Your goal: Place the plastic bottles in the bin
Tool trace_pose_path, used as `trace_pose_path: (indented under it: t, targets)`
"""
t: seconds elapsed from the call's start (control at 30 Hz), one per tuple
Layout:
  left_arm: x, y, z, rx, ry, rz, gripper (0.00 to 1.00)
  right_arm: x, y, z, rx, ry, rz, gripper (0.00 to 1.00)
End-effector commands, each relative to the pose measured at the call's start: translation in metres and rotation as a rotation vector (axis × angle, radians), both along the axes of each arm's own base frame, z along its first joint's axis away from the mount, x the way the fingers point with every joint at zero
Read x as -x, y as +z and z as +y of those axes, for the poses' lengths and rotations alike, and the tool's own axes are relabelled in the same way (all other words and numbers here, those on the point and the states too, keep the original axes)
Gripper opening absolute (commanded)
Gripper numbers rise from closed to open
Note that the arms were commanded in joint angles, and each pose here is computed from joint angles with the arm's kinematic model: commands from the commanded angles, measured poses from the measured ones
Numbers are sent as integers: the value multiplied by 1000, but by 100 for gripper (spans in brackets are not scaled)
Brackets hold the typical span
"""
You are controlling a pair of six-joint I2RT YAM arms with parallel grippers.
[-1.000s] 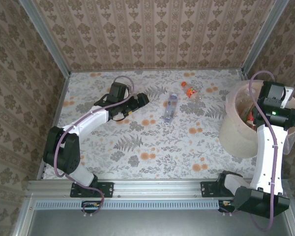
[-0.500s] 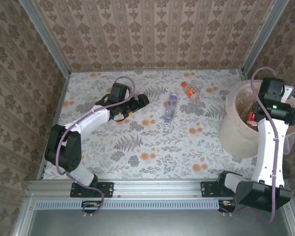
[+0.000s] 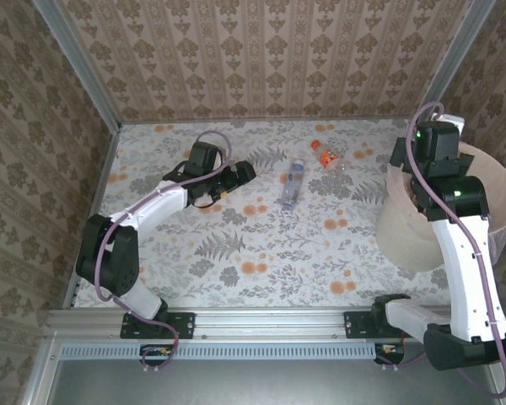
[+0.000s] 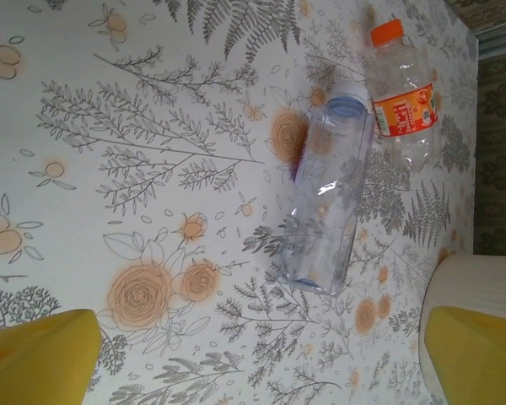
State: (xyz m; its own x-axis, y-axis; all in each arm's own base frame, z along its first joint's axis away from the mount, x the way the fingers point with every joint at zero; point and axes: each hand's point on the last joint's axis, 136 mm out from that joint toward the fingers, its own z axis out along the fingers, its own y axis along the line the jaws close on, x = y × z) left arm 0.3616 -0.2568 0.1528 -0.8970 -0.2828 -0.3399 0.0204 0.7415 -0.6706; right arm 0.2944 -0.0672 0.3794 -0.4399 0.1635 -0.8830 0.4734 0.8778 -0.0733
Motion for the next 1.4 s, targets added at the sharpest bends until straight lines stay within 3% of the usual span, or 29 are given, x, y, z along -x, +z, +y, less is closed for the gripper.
trace_pose_path:
  t: [0.0,0.17,0.43,0.73,1.23,1.37]
  targets:
    - [3,14,4,0,-11,-67,100,-34,9,53,-158,215,-117,100]
    - [6,12,4,8,-13,-64,100,-73,-16,120,-289,486,-84,100]
    - [13,13,10,10,-4,-77,100,-117,-82,154,-354,588,81,100]
    - [23,11,22,-13,28,-86,100,-163,-171,162,-365,550,284,100]
    - [22,13,36,-42,69,-115,100,-225,-285,146,-190,477,606,100]
    - [21,16,37,-36,69,-119,100,-244,-303,128,-101,393,640,100]
